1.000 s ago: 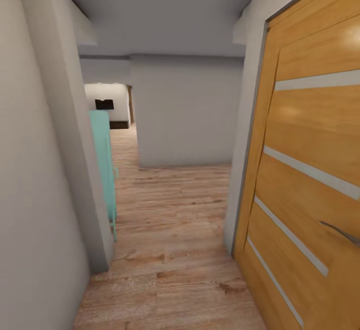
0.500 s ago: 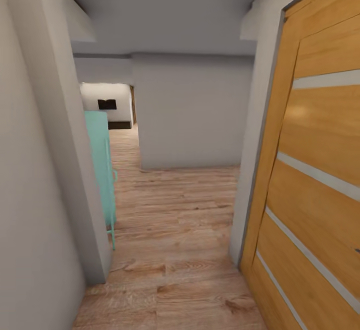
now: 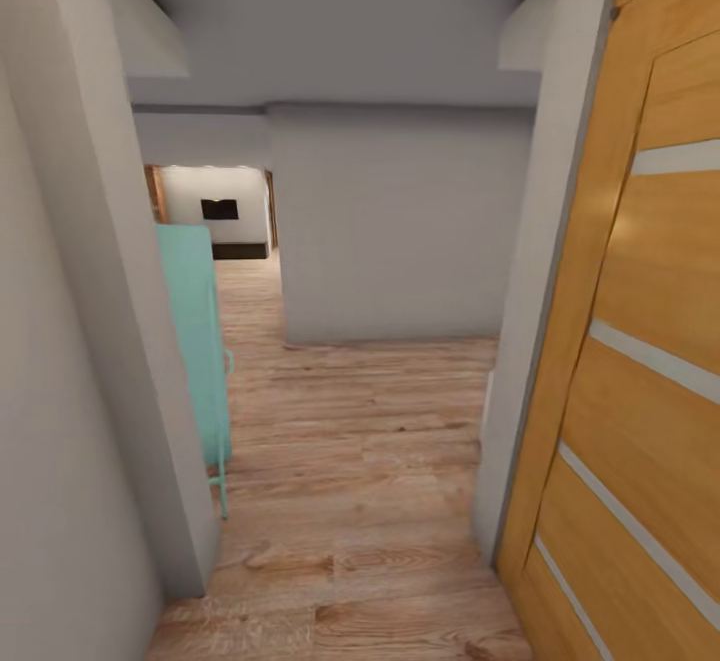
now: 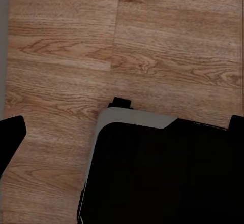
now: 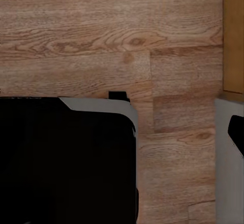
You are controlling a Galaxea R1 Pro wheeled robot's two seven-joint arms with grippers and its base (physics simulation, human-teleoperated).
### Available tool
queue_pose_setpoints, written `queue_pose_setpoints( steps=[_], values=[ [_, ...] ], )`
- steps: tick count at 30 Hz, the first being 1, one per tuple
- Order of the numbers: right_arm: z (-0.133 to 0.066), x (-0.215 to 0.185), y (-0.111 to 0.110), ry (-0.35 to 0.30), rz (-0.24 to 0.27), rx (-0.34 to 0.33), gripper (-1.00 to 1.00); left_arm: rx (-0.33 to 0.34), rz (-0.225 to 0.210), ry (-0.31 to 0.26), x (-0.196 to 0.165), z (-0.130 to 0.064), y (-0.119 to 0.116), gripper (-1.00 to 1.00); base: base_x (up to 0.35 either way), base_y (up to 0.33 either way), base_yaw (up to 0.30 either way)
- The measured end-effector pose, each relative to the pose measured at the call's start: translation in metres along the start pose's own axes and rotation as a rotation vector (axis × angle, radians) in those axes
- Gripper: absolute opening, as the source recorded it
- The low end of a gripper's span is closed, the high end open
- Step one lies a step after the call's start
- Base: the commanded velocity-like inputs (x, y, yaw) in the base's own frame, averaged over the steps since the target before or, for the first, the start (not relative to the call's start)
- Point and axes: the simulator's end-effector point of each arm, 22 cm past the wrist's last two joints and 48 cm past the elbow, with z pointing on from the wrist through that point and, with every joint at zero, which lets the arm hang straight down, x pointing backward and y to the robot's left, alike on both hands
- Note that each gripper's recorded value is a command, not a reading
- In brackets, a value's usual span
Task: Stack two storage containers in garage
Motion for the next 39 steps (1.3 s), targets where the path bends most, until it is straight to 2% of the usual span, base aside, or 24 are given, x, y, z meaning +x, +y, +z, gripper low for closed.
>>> queue_pose_setpoints(
  steps=[24, 30, 39],
  values=[
    [-0.0002, -0.0001, 0.0041, 0.0, -0.003, -0.006, 1.0, -0.001, 0.0, 0.002, 0.0003, 0.0001, 0.0012, 1.0, 0.322, 0.0, 0.0],
    [-0.0002, -0.0001, 0.0035, 0.0, -0.002, -0.005, 1.0, -0.002, 0.0, 0.0, -0.0002, 0.0001, 0.0012, 1.0, 0.322, 0.0, 0.165],
    [-0.0001, 0.0, 0.0024, 0.0, -0.002, -0.003, 1.0, -0.001, 0.001, 0.0, 0.0, 0.0001, 0.0012, 1.0, 0.322, 0.0, 0.025]
  ],
)
